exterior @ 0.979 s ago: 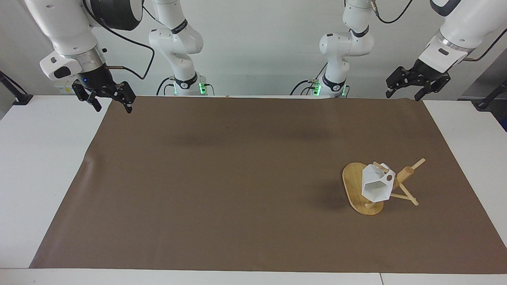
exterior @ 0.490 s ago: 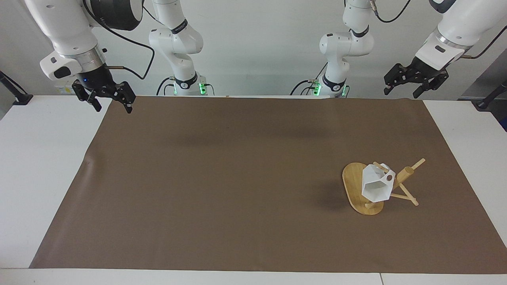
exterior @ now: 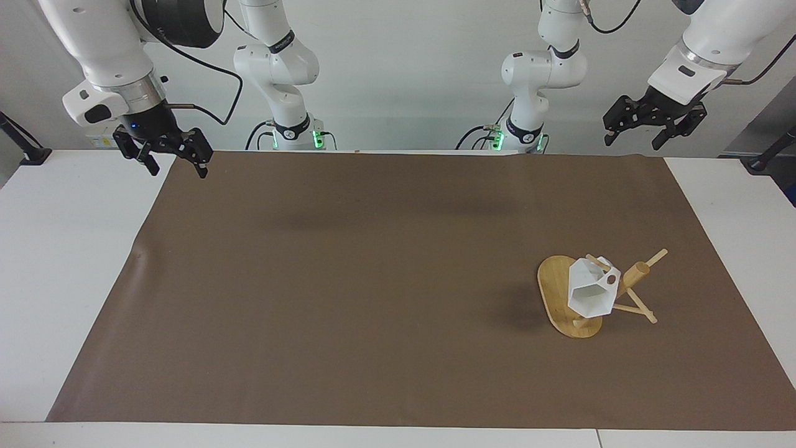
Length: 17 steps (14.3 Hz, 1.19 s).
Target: Hang cup on rack
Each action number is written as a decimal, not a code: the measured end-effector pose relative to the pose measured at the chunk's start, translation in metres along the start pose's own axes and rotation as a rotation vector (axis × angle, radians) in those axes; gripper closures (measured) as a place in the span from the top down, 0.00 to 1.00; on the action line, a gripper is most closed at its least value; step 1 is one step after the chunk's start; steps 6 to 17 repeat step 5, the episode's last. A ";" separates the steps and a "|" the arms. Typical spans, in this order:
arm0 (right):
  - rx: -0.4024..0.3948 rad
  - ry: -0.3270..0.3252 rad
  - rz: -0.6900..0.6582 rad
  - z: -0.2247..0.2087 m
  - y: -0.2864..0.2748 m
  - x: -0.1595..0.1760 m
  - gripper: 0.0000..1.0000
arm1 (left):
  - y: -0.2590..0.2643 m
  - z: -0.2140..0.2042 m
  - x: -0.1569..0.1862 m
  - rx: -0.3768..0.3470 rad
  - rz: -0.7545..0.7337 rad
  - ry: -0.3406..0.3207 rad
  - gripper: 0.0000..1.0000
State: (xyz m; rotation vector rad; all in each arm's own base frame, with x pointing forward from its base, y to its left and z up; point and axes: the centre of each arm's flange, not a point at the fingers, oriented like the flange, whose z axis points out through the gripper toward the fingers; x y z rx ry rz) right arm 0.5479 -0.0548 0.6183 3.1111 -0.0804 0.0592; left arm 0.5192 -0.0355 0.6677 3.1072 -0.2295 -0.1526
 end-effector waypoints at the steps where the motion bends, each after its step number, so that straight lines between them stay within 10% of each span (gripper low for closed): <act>1: 0.000 0.000 0.000 0.000 0.000 0.000 1.00 | 0.000 0.000 0.000 0.000 0.000 0.000 1.00; 17: 0.000 0.000 0.000 0.000 0.000 0.000 1.00 | 0.001 -0.002 -0.001 0.000 0.001 0.005 1.00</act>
